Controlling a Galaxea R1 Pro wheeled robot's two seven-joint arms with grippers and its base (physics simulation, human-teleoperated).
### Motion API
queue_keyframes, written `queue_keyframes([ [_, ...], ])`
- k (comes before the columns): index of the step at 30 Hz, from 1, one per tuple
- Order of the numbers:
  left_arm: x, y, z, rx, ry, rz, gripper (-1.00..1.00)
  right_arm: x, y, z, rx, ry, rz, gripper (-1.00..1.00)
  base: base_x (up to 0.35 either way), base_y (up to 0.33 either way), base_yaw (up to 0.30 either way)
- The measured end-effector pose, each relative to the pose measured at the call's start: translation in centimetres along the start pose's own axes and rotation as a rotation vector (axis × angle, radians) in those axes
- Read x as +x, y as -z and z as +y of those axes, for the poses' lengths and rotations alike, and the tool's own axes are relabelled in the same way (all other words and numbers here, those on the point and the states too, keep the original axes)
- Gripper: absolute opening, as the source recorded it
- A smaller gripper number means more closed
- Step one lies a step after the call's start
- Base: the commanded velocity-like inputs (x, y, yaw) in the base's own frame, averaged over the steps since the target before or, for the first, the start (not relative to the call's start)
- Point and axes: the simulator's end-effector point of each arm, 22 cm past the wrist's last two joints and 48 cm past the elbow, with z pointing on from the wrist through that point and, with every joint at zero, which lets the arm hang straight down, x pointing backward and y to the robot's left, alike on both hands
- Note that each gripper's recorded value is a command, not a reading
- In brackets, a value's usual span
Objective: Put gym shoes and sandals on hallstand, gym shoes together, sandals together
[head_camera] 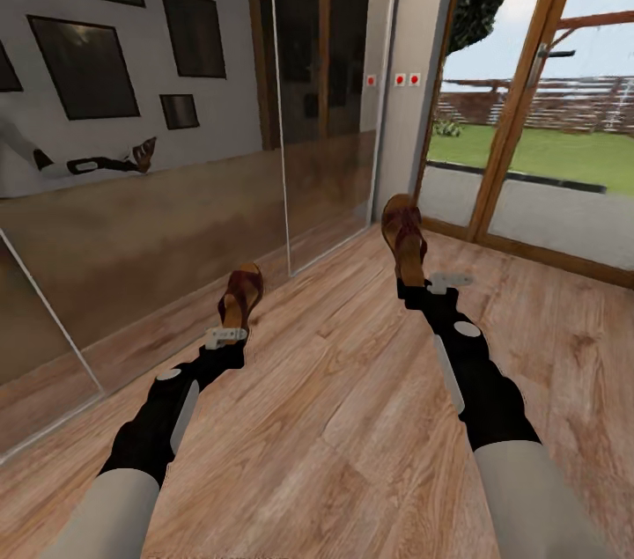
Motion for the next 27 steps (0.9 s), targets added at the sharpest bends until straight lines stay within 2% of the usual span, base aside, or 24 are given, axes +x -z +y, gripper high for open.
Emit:
queue_keyframes([
  [8,-0.3,0.0,0.1,0.000,0.004,-0.012,-1.00,0.0,0.0,0.0,0.000,-0.001,0.000,-1.00,0.000,0.000,0.300],
  [12,-2.4,0.6,0.1,0.011,0.034,-0.153,-1.00,0.0,0.0,0.0,0.000,-0.002,0.000,-1.00,0.000,0.000,0.300],
  [15,-1.9,2.1,0.6,-0.005,0.024,-0.276,-1.00,0.0,0.0,0.0,0.000,-0.002,0.000,-1.00,0.000,0.000,0.300],
  [19,-1.6,3.3,0.9,-0.019,0.007,-0.350,-1.00,0.0,0.0,0.0,0.001,-0.001,0.000,-1.00,0.000,0.000,0.280],
  [27,-1.5,3.5,1.0,-0.022,0.004,-0.364,-1.00,0.0,0.0,-0.1,0.001,-0.002,-0.001,-1.00,0.000,0.000,0.070],
])
